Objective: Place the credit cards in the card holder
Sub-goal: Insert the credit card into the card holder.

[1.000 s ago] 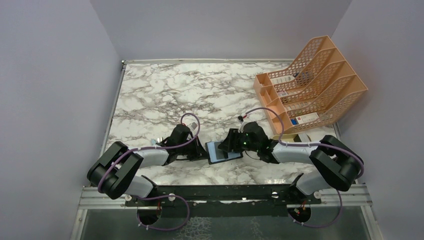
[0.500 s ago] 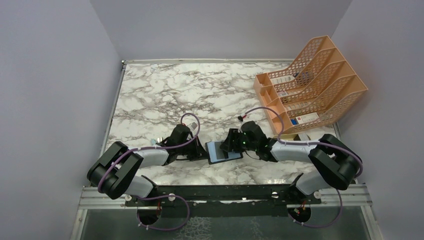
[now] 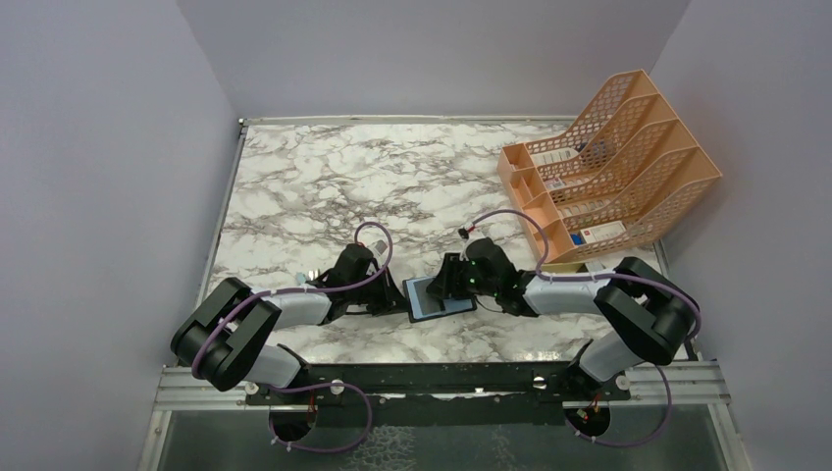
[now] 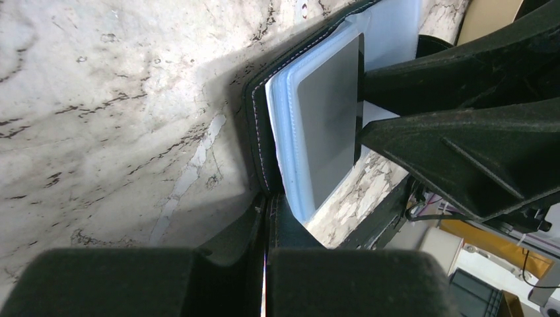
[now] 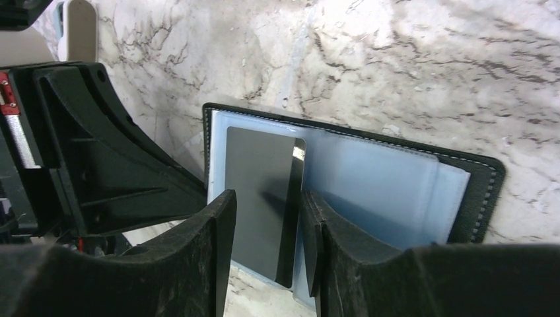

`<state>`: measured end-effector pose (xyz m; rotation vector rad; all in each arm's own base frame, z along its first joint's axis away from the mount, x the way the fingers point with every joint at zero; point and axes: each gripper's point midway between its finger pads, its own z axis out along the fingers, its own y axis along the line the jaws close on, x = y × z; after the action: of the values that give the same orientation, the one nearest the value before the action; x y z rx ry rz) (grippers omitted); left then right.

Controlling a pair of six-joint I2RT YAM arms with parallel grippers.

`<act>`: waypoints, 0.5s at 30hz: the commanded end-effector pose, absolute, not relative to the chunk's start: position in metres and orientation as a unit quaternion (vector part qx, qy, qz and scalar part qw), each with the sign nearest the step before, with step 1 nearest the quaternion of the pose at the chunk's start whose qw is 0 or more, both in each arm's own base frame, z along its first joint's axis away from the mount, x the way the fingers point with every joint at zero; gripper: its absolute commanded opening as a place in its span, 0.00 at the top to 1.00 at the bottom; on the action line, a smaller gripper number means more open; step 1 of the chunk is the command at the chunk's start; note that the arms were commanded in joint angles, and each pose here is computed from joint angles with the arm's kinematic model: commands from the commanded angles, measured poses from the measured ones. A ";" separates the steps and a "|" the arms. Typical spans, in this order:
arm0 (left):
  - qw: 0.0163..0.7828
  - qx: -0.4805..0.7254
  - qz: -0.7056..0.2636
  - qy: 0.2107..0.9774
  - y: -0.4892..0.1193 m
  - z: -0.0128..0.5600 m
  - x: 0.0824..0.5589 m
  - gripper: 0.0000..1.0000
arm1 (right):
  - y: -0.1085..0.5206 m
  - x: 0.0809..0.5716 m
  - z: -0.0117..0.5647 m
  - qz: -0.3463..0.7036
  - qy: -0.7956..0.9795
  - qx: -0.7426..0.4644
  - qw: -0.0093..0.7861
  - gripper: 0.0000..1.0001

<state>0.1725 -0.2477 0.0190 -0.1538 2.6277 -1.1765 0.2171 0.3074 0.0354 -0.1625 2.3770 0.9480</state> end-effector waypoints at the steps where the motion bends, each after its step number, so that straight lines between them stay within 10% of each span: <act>1: 0.117 -0.041 -0.395 0.910 -0.245 0.012 0.165 1.00 | 0.325 0.206 0.041 0.385 0.879 -0.080 0.270 0.61; 15: 0.122 -0.034 -0.395 0.910 -0.247 0.016 0.168 1.00 | 0.313 0.210 0.043 0.341 0.897 -0.065 0.275 0.70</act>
<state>0.1701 -0.2477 0.0186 -0.1404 2.6361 -1.1823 0.2087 0.3110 0.0318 -0.1665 2.4083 0.9542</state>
